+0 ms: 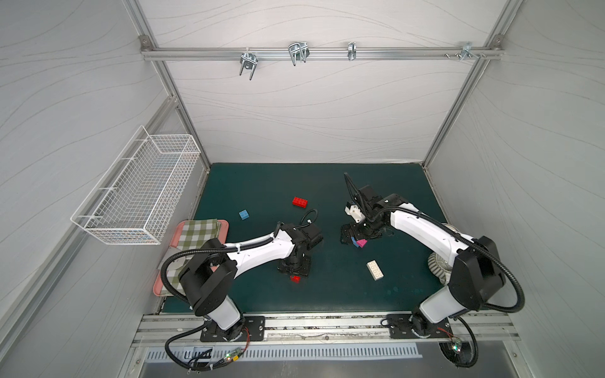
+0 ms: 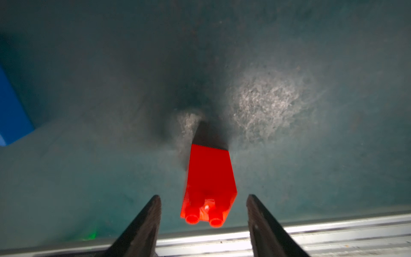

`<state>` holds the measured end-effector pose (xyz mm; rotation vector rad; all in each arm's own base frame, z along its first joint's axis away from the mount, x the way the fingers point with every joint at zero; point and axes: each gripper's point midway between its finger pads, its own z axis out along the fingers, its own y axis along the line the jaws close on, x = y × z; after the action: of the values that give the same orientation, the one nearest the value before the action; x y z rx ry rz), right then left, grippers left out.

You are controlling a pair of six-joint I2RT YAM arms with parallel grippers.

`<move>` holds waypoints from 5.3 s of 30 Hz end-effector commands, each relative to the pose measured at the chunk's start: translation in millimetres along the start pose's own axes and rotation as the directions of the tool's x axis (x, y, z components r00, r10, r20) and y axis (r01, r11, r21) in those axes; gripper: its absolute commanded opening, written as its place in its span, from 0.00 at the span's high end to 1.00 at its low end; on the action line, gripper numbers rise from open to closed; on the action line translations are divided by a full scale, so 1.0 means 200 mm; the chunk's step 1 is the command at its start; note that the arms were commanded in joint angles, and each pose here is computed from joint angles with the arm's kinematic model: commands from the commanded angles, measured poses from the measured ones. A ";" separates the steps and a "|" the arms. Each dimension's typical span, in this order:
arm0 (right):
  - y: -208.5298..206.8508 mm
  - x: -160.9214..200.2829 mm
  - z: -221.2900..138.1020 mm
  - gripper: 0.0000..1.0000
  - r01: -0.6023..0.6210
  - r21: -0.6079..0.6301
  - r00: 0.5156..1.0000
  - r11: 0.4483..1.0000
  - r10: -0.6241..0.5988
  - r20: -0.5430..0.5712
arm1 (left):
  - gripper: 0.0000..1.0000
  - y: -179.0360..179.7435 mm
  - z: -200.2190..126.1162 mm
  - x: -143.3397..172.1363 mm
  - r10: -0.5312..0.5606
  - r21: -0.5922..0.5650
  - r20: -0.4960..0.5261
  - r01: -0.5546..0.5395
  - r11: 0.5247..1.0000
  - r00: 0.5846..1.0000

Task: Assemble a carrot with lego
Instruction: Move the lego brick at the center of the board, then pick up the lego brick from the center of the board, then assemble the lego brick with the lego brick.

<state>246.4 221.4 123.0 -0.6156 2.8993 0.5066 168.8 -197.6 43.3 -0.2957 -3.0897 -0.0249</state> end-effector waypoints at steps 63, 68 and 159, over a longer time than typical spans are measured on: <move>-0.35 0.69 0.09 0.01 -0.922 0.158 0.363 0.353 0.931 0.040 | 0.25 0.04 -0.26 -0.48 -0.275 0.039 0.182 0.273 0.961 0.944; -0.39 0.66 0.11 0.01 -0.953 0.158 0.274 0.257 0.957 0.094 | 0.24 0.06 -0.28 -0.46 -0.281 0.039 0.190 0.279 0.960 0.941; 0.70 -0.14 0.46 0.47 -0.067 0.185 0.975 0.980 0.104 -0.199 | 0.16 0.56 -0.25 -0.07 -0.533 0.332 0.118 0.472 0.817 0.838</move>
<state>224.5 391.8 87.3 -0.5123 3.1146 0.2866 203.4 -90.9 92.7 0.5860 -3.1869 0.4379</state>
